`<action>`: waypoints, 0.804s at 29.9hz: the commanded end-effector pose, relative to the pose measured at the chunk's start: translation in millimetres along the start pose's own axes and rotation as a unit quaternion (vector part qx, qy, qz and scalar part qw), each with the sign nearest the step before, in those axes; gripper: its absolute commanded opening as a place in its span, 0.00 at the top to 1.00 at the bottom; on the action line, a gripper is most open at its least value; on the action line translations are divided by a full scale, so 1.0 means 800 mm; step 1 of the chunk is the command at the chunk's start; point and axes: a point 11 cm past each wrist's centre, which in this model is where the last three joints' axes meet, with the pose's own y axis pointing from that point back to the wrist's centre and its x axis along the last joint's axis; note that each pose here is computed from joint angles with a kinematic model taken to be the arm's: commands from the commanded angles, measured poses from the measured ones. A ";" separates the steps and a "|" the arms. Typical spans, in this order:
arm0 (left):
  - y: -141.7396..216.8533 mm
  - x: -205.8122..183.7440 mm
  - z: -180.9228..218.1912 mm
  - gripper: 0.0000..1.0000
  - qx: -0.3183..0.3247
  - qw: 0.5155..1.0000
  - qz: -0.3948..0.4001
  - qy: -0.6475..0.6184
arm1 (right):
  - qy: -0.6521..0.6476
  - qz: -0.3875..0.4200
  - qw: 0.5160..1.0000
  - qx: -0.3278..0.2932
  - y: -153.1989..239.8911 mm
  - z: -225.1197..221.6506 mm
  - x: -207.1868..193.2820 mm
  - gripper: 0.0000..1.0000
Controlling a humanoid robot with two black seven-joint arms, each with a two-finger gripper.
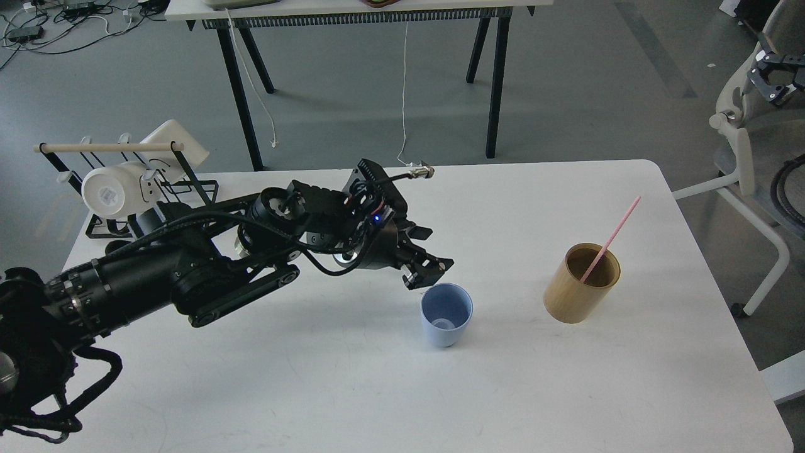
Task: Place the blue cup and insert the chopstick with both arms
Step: 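Release the blue cup and retract the left arm to rest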
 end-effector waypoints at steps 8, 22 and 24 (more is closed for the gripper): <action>0.093 0.109 -0.083 0.02 -0.092 0.890 0.265 0.359 | 0.144 -0.105 0.979 -0.103 0.042 0.004 -0.049 0.01; 0.200 0.075 -0.229 0.00 -0.243 0.463 0.478 0.706 | 0.478 -0.156 0.849 -0.160 0.077 0.046 -0.117 0.01; 0.221 0.055 -0.253 0.00 -0.243 0.403 0.507 0.722 | 0.536 -0.168 0.810 -0.171 0.087 0.059 -0.114 0.01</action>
